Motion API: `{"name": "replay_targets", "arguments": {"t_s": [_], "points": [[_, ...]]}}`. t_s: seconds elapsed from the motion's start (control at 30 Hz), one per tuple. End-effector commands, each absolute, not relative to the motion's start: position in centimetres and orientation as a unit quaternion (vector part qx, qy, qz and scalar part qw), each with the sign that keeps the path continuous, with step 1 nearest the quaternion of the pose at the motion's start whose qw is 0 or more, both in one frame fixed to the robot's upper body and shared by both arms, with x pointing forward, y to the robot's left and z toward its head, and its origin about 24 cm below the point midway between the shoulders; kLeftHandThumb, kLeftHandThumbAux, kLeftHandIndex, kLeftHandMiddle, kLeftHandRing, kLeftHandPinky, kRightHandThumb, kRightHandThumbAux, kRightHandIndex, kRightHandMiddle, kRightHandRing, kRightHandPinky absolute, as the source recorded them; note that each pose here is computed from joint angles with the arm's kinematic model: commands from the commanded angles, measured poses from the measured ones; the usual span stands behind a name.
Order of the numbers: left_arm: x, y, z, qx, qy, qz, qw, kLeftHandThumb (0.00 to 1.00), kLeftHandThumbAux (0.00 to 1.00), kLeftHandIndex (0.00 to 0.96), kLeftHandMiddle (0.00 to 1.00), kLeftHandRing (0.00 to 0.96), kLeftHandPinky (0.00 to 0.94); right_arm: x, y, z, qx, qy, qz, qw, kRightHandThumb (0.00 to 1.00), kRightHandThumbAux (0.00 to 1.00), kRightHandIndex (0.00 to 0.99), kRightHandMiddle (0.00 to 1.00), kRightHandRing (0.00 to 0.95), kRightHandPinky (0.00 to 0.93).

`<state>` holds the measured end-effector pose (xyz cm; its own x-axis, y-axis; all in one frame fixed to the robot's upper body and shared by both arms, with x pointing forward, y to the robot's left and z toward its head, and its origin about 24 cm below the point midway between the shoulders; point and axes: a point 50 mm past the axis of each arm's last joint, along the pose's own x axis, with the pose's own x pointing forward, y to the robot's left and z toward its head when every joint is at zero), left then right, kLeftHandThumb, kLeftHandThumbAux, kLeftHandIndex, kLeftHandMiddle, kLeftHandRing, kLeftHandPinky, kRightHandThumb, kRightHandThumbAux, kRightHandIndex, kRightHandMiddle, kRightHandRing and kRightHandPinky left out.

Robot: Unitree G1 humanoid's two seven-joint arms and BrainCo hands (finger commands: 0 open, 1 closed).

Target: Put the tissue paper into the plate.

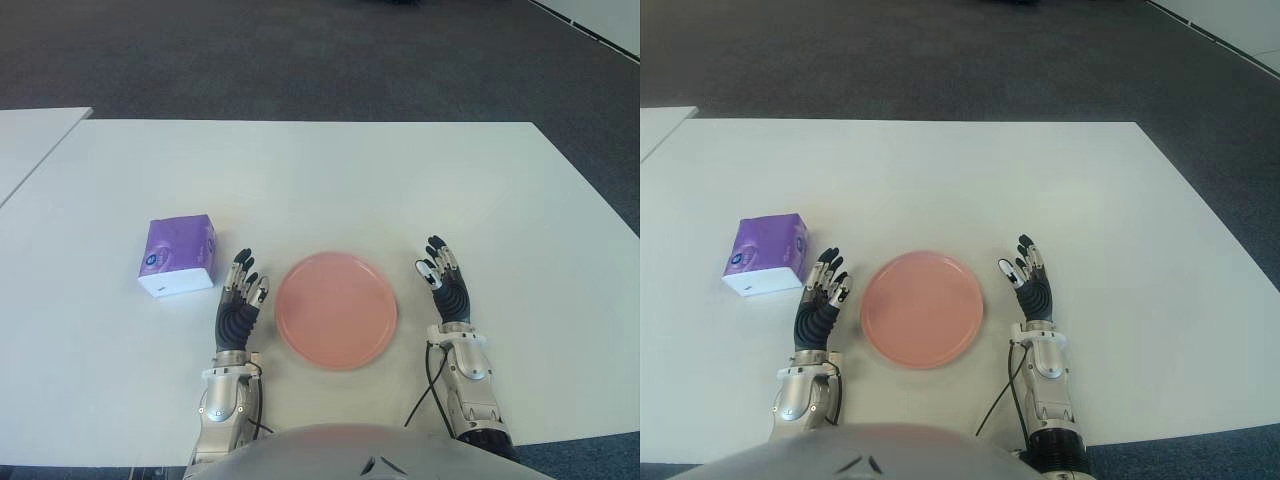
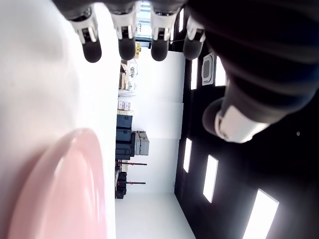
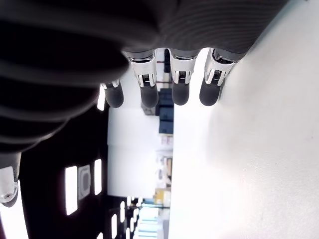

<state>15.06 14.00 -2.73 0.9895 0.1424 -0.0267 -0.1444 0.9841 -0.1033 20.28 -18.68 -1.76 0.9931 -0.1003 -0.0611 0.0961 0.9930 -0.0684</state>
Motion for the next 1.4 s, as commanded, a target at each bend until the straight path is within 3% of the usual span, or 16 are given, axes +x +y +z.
{"name": "replay_targets", "arguments": {"t_s": [0.03, 0.6, 0.73, 0.87, 0.97, 1.4], "points": [[12.1, 13.0, -6.5, -0.079, 0.145, 0.092, 0.982, 0.063, 0.604, 0.047, 0.063, 0.06, 0.069, 15.4, -18.3, -7.5, -0.013, 0.204, -0.05, 0.978, 0.158, 0.472, 0.0, 0.025, 0.0, 0.0], [12.2, 13.6, -6.0, -0.081, 0.13, 0.091, 0.984, 0.076, 0.593, 0.053, 0.053, 0.045, 0.051, 15.5, -18.1, -7.7, -0.01, 0.211, -0.06, 0.975, 0.18, 0.489, 0.0, 0.039, 0.0, 0.0], [12.1, 14.2, -4.2, -0.044, 0.091, 0.105, 0.989, 0.09, 0.611, 0.048, 0.045, 0.037, 0.04, 15.5, -18.0, -7.7, -0.007, 0.211, -0.058, 0.976, 0.186, 0.485, 0.0, 0.028, 0.0, 0.0], [12.1, 14.0, -0.6, 0.099, -0.005, 0.117, 0.988, 0.101, 0.624, 0.037, 0.036, 0.027, 0.024, 15.4, -17.9, -7.7, -0.007, 0.212, -0.06, 0.975, 0.198, 0.48, 0.0, 0.027, 0.0, 0.0], [12.5, 14.4, 2.4, 0.25, -0.098, 0.138, 0.953, 0.132, 0.61, 0.032, 0.034, 0.026, 0.036, 15.5, -17.9, -7.7, -0.009, 0.211, -0.063, 0.975, 0.202, 0.478, 0.0, 0.027, 0.0, 0.0], [15.2, 21.8, 5.3, 0.525, -0.23, 0.192, 0.796, 0.319, 0.486, 0.085, 0.076, 0.053, 0.053, 15.5, -17.7, -7.7, -0.005, 0.215, -0.065, 0.974, 0.209, 0.467, 0.0, 0.03, 0.0, 0.0]]}}
